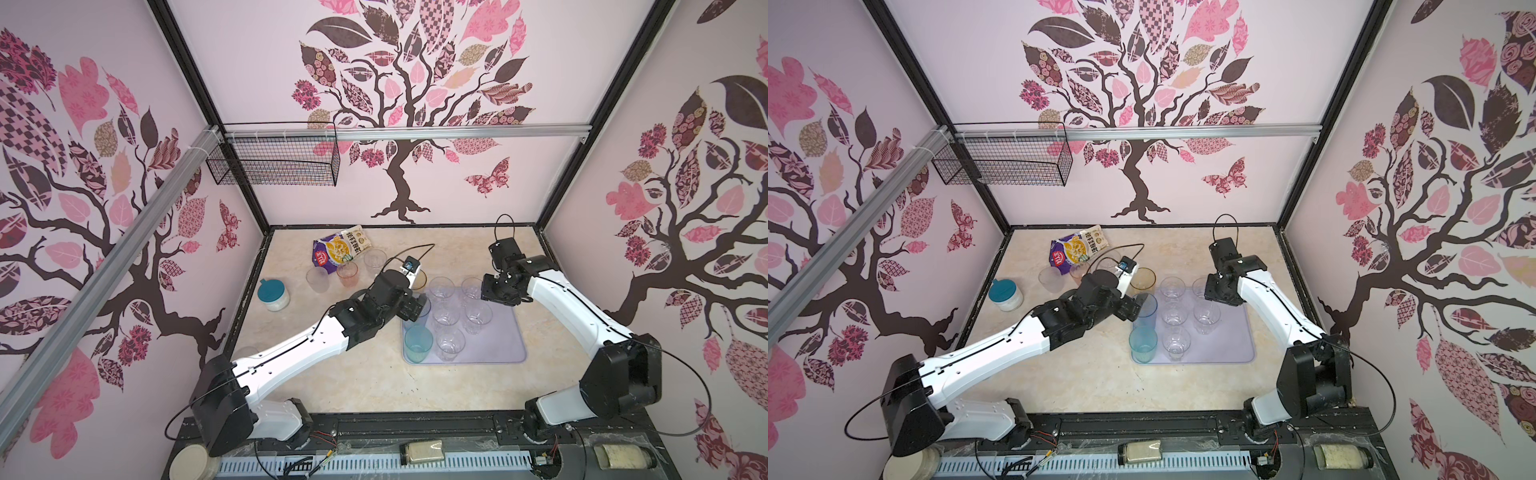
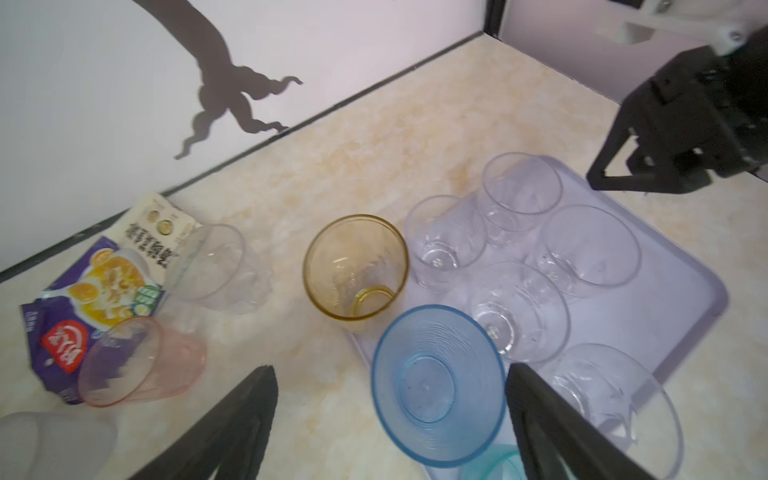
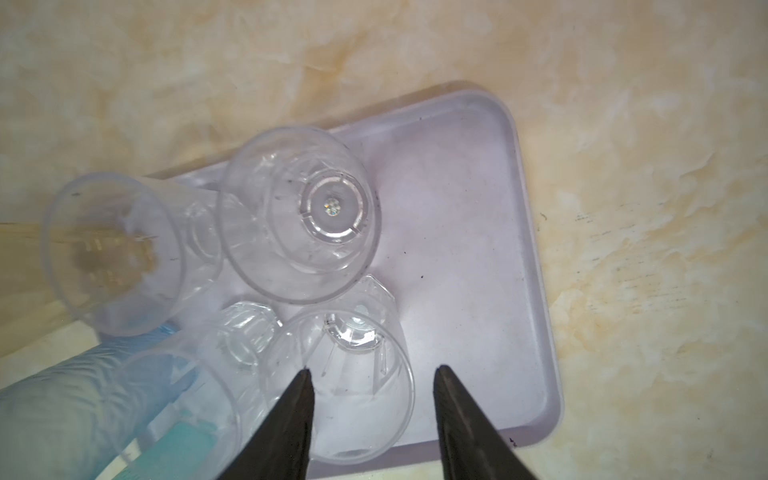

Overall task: Place the glasses into the tray
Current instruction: 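Move the left gripper to the clear glass by the snack bag while the right lifts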

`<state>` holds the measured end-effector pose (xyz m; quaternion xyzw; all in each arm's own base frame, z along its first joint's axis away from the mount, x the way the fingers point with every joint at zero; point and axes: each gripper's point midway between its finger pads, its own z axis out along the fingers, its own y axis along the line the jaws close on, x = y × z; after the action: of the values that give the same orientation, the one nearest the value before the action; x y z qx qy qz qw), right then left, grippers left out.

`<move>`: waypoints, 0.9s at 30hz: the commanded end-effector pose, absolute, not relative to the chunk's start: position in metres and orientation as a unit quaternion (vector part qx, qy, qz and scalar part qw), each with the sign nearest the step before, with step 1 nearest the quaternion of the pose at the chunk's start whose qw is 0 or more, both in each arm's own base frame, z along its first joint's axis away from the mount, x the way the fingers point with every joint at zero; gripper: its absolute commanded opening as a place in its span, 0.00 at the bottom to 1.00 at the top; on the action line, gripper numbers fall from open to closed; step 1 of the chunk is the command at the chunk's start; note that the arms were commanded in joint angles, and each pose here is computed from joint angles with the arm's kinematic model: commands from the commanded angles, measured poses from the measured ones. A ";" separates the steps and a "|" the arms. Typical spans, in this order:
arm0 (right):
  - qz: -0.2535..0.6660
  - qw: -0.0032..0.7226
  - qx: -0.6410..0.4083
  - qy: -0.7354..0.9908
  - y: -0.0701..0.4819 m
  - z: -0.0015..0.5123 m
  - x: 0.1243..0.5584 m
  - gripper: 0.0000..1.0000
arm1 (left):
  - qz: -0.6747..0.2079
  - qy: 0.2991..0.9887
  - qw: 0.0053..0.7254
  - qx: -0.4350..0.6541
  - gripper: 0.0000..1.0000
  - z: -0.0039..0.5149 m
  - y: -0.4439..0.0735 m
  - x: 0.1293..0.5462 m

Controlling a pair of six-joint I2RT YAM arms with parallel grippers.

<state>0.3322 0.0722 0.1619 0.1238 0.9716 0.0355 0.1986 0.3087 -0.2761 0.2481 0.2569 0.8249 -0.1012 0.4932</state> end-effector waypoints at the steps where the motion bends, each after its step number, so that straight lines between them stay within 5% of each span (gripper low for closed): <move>1: 0.060 0.222 0.102 0.968 0.088 0.194 0.332 0.51 | -0.061 0.840 0.495 0.214 0.90 0.247 -0.234 0.323; 7: 0.112 0.240 0.072 0.962 0.131 0.210 0.354 0.51 | -0.094 0.887 0.443 0.095 0.84 0.235 -0.169 0.353; 16: 0.158 0.238 0.049 0.957 0.165 0.212 0.366 0.51 | -0.152 0.909 0.387 0.037 0.75 0.222 -0.156 0.413; 27: 0.145 0.223 0.037 0.963 0.157 0.195 0.345 0.51 | -0.119 0.931 0.340 0.057 0.70 0.192 -0.151 0.484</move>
<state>0.3503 0.1564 0.1766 0.0458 0.9686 0.1366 0.2026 0.4770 -0.1486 0.1925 0.0347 0.9265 -0.1184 0.3555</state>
